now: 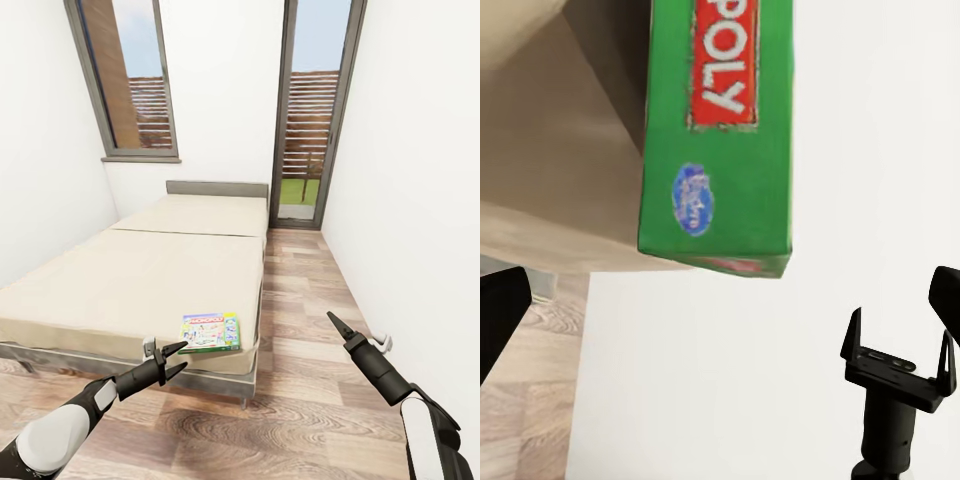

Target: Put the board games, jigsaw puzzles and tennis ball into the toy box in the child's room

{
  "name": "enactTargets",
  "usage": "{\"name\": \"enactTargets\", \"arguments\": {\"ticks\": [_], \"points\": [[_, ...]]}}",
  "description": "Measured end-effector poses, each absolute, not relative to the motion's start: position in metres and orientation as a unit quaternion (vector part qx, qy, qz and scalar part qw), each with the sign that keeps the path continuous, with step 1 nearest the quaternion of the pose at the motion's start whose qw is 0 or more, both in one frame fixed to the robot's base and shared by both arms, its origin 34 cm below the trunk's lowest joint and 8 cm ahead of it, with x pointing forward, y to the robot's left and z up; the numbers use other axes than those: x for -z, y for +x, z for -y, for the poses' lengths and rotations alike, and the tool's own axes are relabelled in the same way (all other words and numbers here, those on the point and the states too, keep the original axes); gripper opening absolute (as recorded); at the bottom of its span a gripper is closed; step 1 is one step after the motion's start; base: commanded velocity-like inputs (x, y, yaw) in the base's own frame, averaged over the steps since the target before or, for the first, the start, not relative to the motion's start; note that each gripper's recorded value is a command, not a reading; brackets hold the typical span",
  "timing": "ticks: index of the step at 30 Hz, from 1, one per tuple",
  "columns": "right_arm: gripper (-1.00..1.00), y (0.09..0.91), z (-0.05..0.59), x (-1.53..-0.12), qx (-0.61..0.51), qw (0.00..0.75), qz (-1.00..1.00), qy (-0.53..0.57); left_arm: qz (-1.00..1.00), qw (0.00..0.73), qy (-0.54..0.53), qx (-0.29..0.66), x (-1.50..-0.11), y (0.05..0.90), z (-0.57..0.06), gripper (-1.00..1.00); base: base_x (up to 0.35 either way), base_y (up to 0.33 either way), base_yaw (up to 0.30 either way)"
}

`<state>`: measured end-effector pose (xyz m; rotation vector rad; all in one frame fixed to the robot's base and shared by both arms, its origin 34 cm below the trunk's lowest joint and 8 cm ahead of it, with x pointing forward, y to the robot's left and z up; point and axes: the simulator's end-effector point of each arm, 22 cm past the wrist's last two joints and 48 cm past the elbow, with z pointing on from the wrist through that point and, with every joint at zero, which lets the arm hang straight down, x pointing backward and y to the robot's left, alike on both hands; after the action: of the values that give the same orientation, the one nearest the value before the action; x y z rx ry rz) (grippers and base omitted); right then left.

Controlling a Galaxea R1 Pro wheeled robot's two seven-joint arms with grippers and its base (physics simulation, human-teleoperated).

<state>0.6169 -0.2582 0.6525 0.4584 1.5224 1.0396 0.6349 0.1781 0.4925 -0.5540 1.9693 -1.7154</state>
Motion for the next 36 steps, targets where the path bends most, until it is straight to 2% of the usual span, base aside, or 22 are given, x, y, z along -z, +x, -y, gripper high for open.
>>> {"name": "enactTargets", "arguments": {"ticks": [36], "points": [[1.0,0.617,0.2578,-0.6524,-0.445,0.582,-0.652,0.196,-0.716,0.24,-0.201,0.624,-0.4935,0.6363,-0.1795,1.0,0.0,-0.004,0.0]]}}
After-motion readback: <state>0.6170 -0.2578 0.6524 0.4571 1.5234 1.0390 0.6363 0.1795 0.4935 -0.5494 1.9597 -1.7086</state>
